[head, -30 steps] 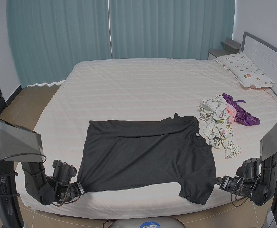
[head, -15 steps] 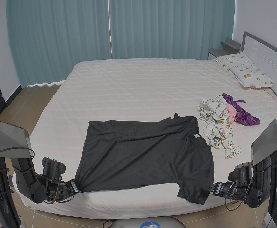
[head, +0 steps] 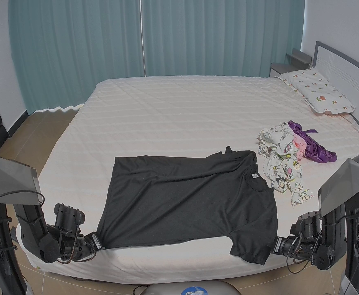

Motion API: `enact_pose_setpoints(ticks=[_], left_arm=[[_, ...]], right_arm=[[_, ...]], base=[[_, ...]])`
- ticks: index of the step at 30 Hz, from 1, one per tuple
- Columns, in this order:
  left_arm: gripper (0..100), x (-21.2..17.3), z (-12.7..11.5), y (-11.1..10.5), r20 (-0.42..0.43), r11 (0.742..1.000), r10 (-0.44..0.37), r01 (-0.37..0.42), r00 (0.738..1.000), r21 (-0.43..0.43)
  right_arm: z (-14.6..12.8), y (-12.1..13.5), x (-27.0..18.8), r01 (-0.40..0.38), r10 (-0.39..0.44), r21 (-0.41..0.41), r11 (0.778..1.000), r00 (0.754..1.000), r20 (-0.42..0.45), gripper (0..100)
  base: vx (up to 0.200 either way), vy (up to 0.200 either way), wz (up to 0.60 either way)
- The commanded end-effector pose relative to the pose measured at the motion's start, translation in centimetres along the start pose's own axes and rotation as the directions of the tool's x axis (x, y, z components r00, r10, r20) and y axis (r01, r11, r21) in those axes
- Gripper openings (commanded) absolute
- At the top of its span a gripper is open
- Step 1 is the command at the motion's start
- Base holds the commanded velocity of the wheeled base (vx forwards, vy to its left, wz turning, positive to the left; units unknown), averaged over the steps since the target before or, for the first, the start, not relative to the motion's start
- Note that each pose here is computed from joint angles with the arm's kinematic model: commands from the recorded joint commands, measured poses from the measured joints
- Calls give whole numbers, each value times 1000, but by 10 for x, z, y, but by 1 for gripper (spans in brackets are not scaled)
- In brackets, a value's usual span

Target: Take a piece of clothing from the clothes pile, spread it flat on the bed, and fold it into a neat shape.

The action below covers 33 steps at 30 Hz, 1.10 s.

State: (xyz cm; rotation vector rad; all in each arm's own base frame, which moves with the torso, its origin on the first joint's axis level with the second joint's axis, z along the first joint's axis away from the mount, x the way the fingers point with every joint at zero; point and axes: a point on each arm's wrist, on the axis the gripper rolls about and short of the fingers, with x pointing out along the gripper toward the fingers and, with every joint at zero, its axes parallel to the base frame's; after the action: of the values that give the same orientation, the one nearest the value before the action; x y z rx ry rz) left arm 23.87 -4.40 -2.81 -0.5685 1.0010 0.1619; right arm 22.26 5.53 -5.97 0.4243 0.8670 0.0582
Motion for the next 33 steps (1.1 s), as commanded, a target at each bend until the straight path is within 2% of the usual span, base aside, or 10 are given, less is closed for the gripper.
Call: enact_pose_setpoints(ticks=[1,6,11,12,15,23,27,33], left_arm=[[0,1,0,0,-2,1000,2,-2,1000,-1],[0,0,-1,0,-4,1000,2,-2,1000,0],[0,0,-1,0,-2,1000,0,0,1000,1],[0,0,-1,0,-2,1000,0,0,1000,1],[0,1,0,0,0,1000,0,0,1000,-1],[0,1,0,0,0,1000,-1,1,1000,-4],[0,1,1,0,3,1000,-2,2,1000,-13],[0,1,0,0,2,1000,-1,1,1000,-14]], right_arm=[[-2,-11,-8,40,-41,-6,999,999,-20,0],[1,-29,-18,94,-95,-33,995,995,-20,0],[4,-28,-20,58,-58,-15,998,998,-20,0],[3,-28,-19,50,-50,-17,999,998,-22,100],[3,-21,-15,21,-22,-26,999,999,-24,100],[7,6,11,-57,56,8,998,998,33,100],[13,8,16,-71,70,11,997,996,60,100],[14,8,16,-71,70,12,997,996,55,100]], base=[[0,0,0],[0,0,0],[0,0,0],[0,0,0],[0,0,0],[0,0,0],[0,0,0],[0,0,0]])
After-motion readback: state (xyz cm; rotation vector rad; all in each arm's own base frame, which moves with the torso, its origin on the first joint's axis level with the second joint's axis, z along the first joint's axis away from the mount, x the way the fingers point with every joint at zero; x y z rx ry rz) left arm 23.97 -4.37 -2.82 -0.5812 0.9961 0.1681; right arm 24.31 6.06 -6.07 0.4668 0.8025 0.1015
